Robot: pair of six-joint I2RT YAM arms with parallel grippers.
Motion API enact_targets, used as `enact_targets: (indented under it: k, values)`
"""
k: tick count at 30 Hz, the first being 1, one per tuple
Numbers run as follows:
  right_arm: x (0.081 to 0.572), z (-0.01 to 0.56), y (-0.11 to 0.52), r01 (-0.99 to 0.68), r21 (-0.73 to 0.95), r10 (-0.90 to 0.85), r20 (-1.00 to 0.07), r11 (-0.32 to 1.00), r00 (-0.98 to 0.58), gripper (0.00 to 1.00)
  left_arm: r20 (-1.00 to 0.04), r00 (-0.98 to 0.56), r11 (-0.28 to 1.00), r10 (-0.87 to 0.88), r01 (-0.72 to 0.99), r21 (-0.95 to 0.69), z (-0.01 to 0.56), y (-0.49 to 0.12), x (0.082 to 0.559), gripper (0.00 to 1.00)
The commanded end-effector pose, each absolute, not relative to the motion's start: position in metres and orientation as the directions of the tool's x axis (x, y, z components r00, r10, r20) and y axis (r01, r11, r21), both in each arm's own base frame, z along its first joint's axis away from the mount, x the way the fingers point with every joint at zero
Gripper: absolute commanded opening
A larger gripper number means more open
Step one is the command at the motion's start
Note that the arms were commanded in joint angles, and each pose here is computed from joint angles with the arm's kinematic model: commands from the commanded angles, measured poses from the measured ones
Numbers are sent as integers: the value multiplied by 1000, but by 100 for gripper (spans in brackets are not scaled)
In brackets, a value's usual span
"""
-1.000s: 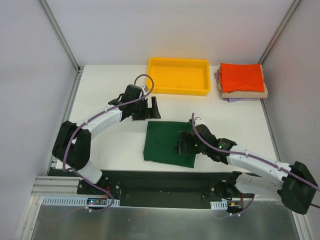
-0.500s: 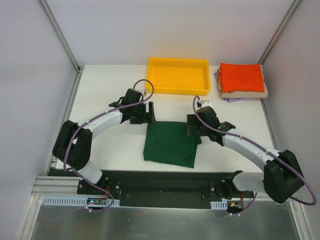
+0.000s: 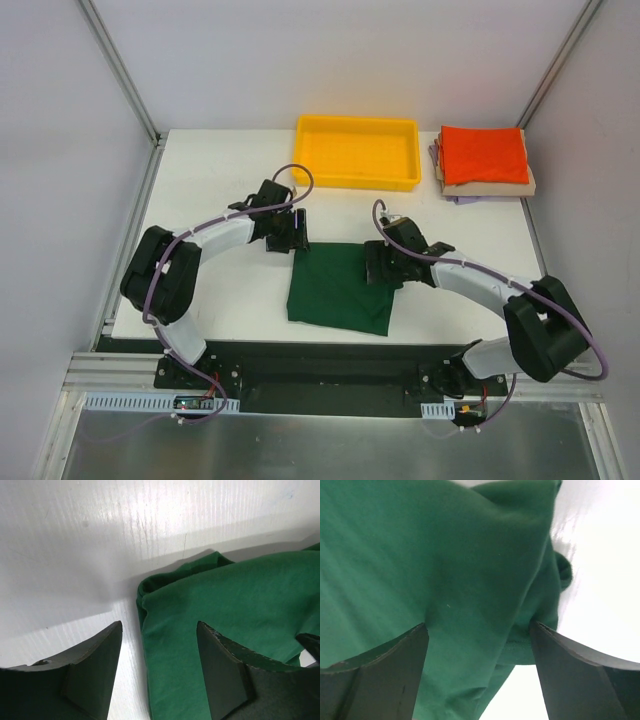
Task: Fold and stack the t-shirts
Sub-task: Fold the long partially folded tshirt into a neat square
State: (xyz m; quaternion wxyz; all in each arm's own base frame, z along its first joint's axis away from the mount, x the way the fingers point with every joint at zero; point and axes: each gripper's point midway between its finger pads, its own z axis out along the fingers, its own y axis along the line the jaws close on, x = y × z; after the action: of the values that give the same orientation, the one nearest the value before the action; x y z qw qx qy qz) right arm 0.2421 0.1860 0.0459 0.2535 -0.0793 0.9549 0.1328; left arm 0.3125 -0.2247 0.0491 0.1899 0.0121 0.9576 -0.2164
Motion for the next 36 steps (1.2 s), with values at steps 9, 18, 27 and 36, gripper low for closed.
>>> enact_targets:
  k: [9,18,27,36]
  values:
    - [254,60,203,-218,252,-66,-498,943,-865,76,-408,-909,911,-83,97,-401,58,-227,335,51]
    - [291,70,194,-188,212,-44,-544,959,-838,73,-400,-913,911,-83,94,-402,53,-229,345,33]
    - [312,60,198,-164,195,-37,-528,967,-848,40,-409,-909,907,-81,104,-408,57,-231,349,0]
    - [279,111,200,-234,331,19,-611,914,-791,8,-491,-864,882,-114,139,-450,103,-219,321,0]
